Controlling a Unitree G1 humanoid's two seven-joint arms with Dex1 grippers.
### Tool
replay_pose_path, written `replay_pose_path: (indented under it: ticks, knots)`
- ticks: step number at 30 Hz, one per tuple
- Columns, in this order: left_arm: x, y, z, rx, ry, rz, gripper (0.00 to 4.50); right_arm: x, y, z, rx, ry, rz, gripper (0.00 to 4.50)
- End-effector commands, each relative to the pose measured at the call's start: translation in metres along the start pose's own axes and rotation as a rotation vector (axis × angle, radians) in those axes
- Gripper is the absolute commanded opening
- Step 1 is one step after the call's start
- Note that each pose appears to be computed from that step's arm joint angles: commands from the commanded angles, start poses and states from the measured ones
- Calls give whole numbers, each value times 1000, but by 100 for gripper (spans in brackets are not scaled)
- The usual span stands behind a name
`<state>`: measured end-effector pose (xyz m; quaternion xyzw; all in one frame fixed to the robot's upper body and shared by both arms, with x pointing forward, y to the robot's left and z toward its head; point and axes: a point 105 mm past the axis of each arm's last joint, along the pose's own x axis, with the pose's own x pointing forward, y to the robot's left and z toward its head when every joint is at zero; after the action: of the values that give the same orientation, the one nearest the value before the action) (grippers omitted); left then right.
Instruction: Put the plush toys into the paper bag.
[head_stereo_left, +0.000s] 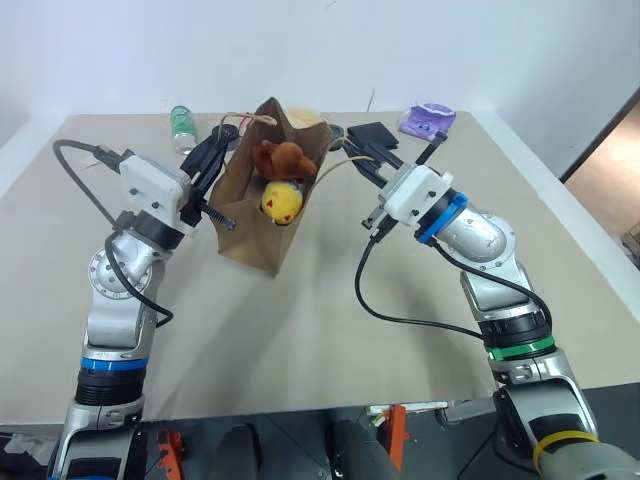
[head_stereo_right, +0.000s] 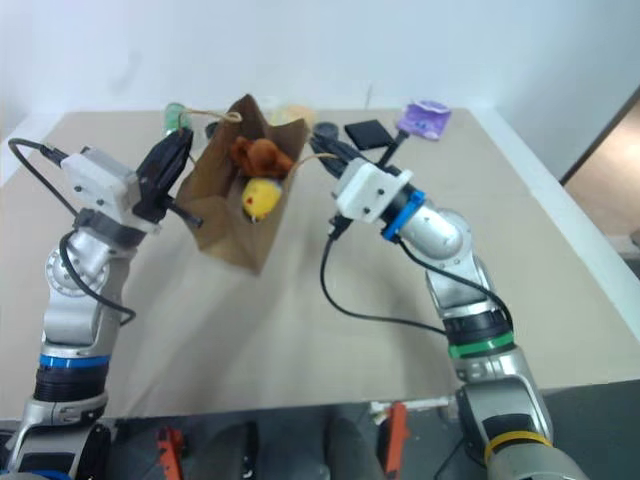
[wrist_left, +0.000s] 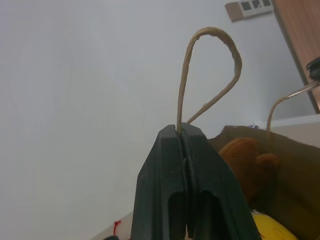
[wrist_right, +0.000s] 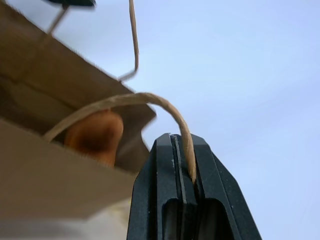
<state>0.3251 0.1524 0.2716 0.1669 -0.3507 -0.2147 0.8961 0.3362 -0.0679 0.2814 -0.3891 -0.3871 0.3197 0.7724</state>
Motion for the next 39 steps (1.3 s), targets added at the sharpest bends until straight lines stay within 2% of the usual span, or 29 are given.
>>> replay_pose_path:
  ticks: [1,4,5,6,7,9,10,11,13,15,17,19,22,25,26,28,29,34,39]
  knots:
    - [-4,3,-1,-34,13,31,0,4,0,18,-13,-59,40,7]
    - [-8,3,-15,-129,72,47,0,2,18,16,-2,-38,149,7]
    - [-9,4,-17,-144,82,51,0,1,20,15,8,-33,163,71]
    - [-9,3,-18,-161,91,50,0,0,23,15,14,-31,177,94]
    - [-10,2,-18,-162,93,49,0,0,23,14,18,-33,177,139]
    - [-10,-1,-19,-183,101,33,58,-1,21,13,38,-33,165,248]
    - [-11,-2,-18,-187,101,25,104,-1,19,13,44,-34,153,315]
    - [-11,-4,-18,-200,104,14,129,-1,15,13,55,-36,135,343]
    - [-12,-4,-16,-215,103,8,237,-2,6,12,107,-38,94,448]
    - [-14,-1,-12,-269,109,19,340,-6,-2,9,199,-29,56,450]
    - [-19,4,-7,-325,118,20,428,-12,-1,-1,370,11,45,450]
    - [-24,6,-3,-373,134,16,441,-18,7,-9,519,51,76,450]
    - [-39,7,0,-454,180,6,450,-24,26,-16,719,97,120,376]
    - [-56,3,-2,-552,245,-22,450,-21,51,-18,806,133,200,231]
    - [-59,2,-2,-571,260,-29,450,-20,55,-18,820,135,214,168]
    - [-69,-7,-5,-601,308,-83,450,-12,69,-17,873,142,263,56]
    - [-74,-15,-7,-619,340,-120,450,-8,76,-17,892,145,287,16]
    - [-87,-32,-21,-573,430,-177,450,16,98,-12,932,109,369,7]
    - [-86,-34,-27,-531,437,-168,450,46,107,-3,933,58,412,7]
